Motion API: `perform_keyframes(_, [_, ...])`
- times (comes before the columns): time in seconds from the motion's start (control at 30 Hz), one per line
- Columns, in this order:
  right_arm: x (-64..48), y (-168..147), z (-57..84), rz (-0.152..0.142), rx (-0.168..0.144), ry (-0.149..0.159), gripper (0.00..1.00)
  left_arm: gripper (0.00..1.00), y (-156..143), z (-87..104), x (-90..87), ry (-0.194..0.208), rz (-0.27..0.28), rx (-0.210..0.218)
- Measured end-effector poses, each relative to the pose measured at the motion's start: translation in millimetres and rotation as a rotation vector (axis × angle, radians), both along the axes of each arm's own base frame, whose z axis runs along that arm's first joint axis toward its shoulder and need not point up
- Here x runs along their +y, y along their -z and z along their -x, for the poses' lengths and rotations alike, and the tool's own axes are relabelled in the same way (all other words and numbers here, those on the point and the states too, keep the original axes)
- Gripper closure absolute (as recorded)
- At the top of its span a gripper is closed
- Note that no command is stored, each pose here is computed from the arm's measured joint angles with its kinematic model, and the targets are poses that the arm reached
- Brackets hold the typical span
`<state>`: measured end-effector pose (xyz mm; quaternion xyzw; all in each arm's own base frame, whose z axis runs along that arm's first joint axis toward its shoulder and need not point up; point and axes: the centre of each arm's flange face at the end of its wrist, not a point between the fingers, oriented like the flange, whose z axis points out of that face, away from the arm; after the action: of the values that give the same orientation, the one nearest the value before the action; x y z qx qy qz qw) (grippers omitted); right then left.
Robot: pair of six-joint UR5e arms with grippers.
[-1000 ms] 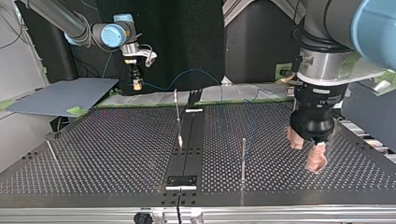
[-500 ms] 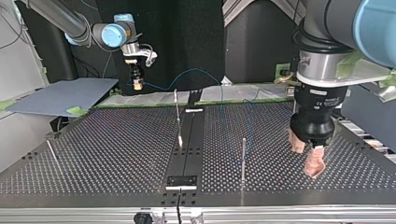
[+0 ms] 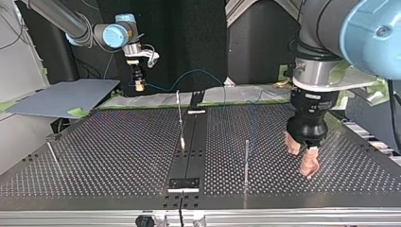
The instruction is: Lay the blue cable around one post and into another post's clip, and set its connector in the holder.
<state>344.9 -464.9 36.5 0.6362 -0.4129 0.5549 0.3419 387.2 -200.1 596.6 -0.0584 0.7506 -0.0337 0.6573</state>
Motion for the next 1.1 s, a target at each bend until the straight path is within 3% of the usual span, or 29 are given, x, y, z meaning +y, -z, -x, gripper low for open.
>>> perform_keyframes(0.2, [-0.1, 0, 0.0, 0.001, 0.0, 0.0, 0.99, 0.0, 13, -2.0, 1.8, -0.005, -0.001, 0.022])
perform_keyframes(0.87, [0.2, 0, 0.1, -0.001, 0.003, 0.0, 0.99, 0.0, 14, -2.0, 3.6, -0.018, -0.009, 0.023])
perform_keyframes(1.1, [0.3, 0, 0.2, -0.002, 0.004, 0.0, 0.99, 0.0, 18, 0.8, -1.1, -0.004, -0.018, 0.032])
